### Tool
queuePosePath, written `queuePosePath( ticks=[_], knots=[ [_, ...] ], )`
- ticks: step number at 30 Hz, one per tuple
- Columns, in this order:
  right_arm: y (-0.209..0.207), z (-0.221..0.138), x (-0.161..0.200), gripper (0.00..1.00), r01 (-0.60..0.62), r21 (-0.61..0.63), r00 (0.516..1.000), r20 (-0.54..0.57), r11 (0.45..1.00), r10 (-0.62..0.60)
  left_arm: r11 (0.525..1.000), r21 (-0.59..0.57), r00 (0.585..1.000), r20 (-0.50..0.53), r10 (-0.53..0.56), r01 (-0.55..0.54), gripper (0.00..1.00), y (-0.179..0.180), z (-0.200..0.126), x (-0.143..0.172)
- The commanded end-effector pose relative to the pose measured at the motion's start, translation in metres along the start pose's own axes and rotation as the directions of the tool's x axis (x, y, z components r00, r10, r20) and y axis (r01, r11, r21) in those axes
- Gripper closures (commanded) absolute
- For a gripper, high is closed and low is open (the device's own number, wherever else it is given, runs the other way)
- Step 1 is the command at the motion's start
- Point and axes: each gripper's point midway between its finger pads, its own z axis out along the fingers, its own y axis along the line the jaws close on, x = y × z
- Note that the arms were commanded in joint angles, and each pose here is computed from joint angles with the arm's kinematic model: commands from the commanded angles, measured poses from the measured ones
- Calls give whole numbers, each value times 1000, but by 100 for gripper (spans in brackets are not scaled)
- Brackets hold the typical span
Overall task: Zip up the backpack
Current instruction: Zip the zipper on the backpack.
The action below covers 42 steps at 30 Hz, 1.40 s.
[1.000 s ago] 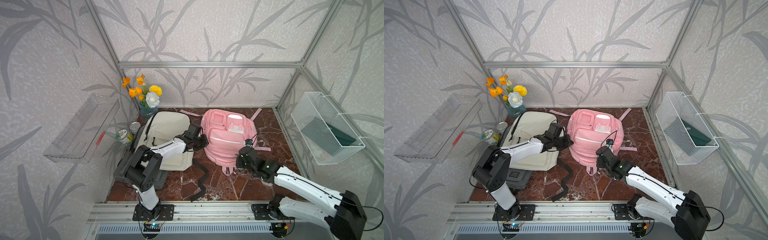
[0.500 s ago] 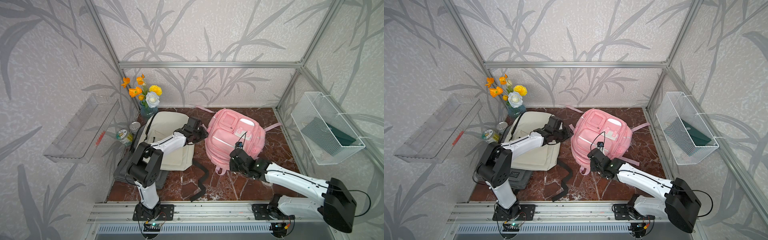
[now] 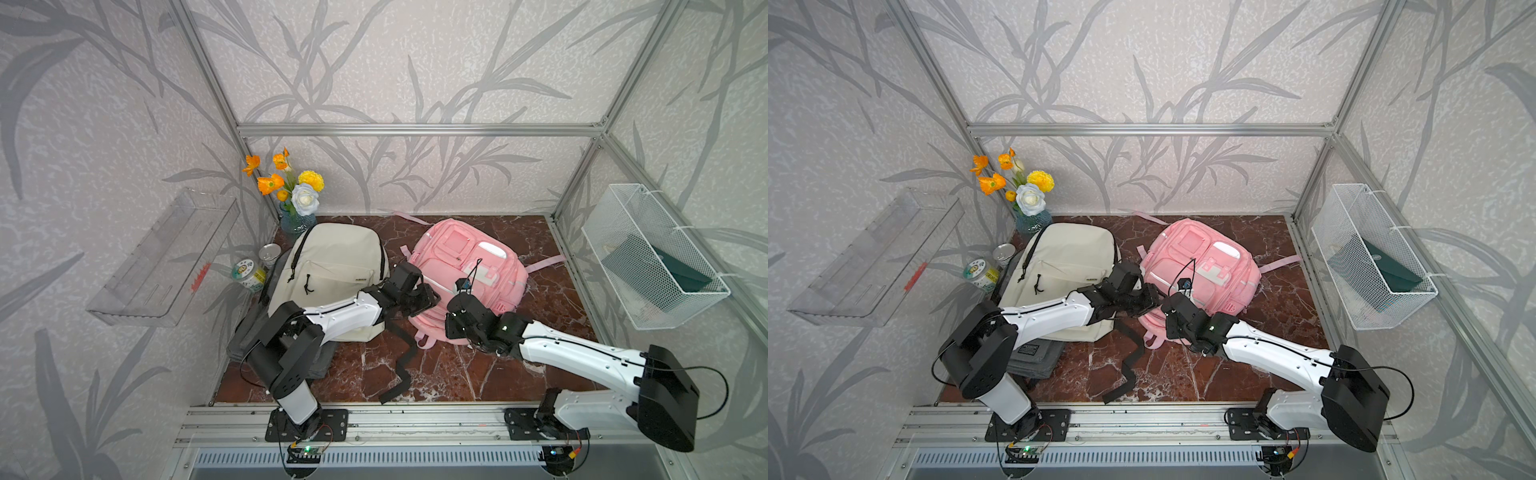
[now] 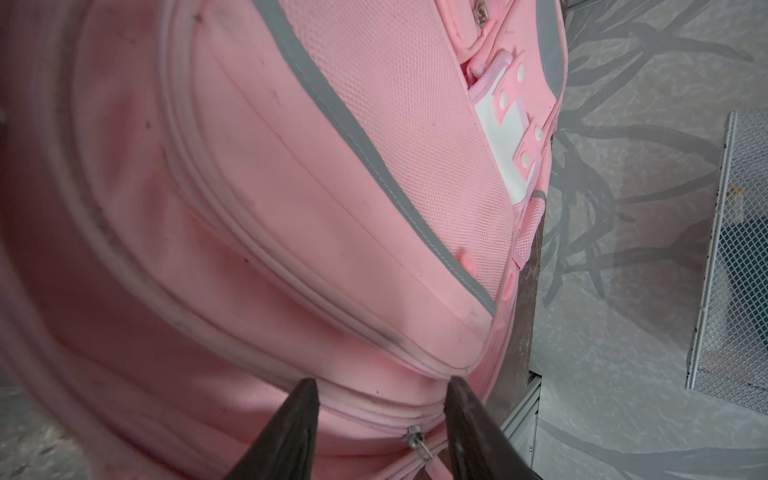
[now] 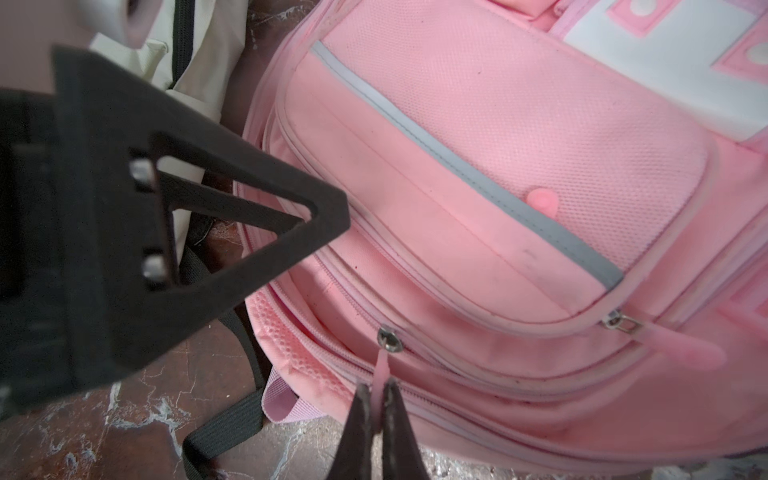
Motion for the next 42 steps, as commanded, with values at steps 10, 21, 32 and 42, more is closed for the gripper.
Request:
queuePosePath(
  ticks=[10, 21, 32, 42],
  knots=[
    [15, -11, -19, 100, -1, -41, 998, 70, 999, 4, 999, -46, 1000, -5, -27, 27, 46, 10, -11, 9],
    [34, -13, -18, 100, 27, -84, 996, 83, 996, -20, 1000, -20, 1000, -31, 0, -1, 48, 8, 15, 11],
    [23, -12, -13, 100, 29, -38, 996, 84, 999, -26, 997, -81, 1000, 9, 20, -19, 80, 21, 14, 2],
    [-20, -29, 9, 100, 5, 47, 998, 67, 999, -8, 993, -118, 986, 167, 12, 8, 100, 32, -22, -61]
  ],
)
